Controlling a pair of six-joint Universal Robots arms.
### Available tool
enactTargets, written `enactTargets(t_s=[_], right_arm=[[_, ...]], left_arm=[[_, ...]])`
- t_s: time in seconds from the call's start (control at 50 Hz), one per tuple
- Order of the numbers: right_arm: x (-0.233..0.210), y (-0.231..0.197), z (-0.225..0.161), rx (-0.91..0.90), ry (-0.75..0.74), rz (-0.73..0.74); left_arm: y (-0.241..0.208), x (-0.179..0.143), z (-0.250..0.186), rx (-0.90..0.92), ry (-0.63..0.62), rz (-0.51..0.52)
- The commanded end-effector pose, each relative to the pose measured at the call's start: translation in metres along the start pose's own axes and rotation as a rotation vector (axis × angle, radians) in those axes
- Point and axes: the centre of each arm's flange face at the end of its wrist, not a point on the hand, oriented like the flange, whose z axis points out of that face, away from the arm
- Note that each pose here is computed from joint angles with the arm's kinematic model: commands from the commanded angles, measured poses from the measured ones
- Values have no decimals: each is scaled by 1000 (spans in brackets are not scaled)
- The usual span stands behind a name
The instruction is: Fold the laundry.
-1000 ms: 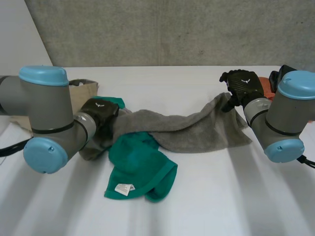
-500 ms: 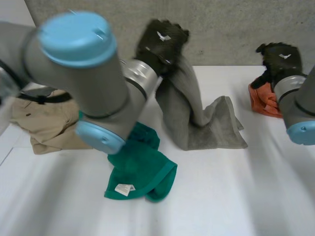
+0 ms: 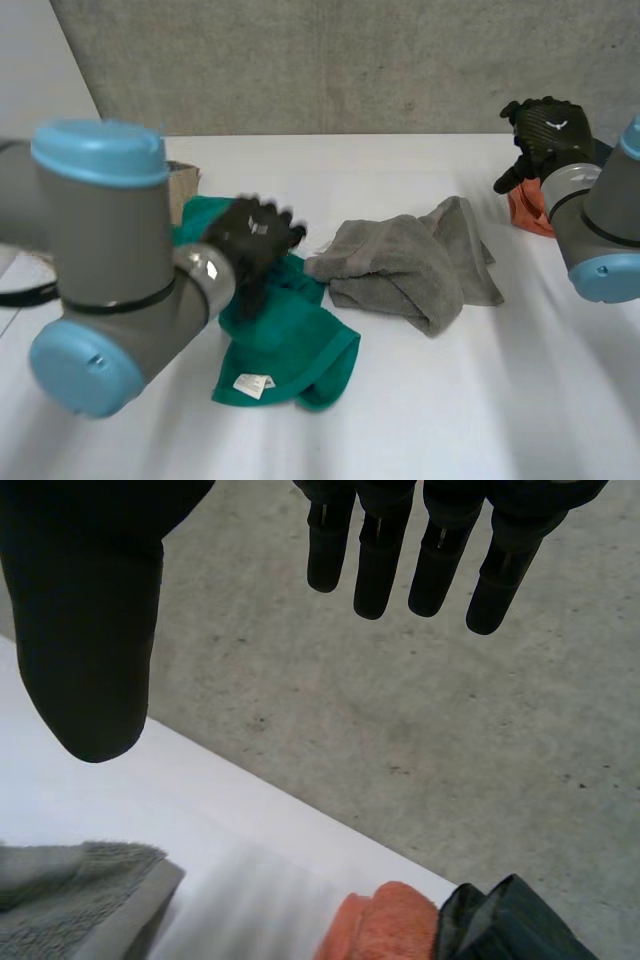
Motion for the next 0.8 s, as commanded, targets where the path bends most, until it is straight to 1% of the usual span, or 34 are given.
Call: enactTargets(t_s=[0.02,0.12,0.18,0.22,0.3,0.32,0.36,0.38,0.44,0.46,0.52,0.54,0.6,0.62,0.66,0.72,0.8], right_arm=[[-15,7,-5,-21,-35,-21],[-23,12,-10,-40,-54,-38],[-25,13,-13,-45,-61,-53],[-26,13,-14,-47,-64,-60],[-27,13,-15,-48,-68,-61],[-27,13,-16,-49,-68,-61],[-28,13,-16,-51,-70,-61],[-28,13,-16,-49,-71,-61],[-30,14,-17,-51,-76,-63],[-32,13,-17,-50,-81,-63],[-34,14,-18,-52,-86,-63],[-36,14,-19,-53,-89,-63],[-38,16,-20,-56,-94,-63],[-39,16,-20,-57,-96,-64],[-40,17,-20,-59,-98,-66],[-40,17,-21,-60,-100,-71],[-40,18,-21,-61,-101,-74]], left_arm=[[30,11,23,30,81,67],[38,2,53,73,12,54],[36,-7,59,85,-22,55],[32,-18,59,85,-61,53],[21,-51,48,83,-175,30],[13,-72,40,102,-246,20],[4,-97,29,132,-330,9],[-7,-125,17,176,-417,3],[-22,-167,-2,241,-544,-2],[-28,-191,-12,275,-617,-8],[-32,-226,-22,303,-707,-34],[-31,-244,-25,310,-746,-60],[-26,-269,-27,308,-788,-98],[-20,-282,-26,294,-808,-122],[-12,-291,-22,265,-810,-146],[5,-298,-9,198,-781,-180],[40,-290,18,68,-697,-230]])
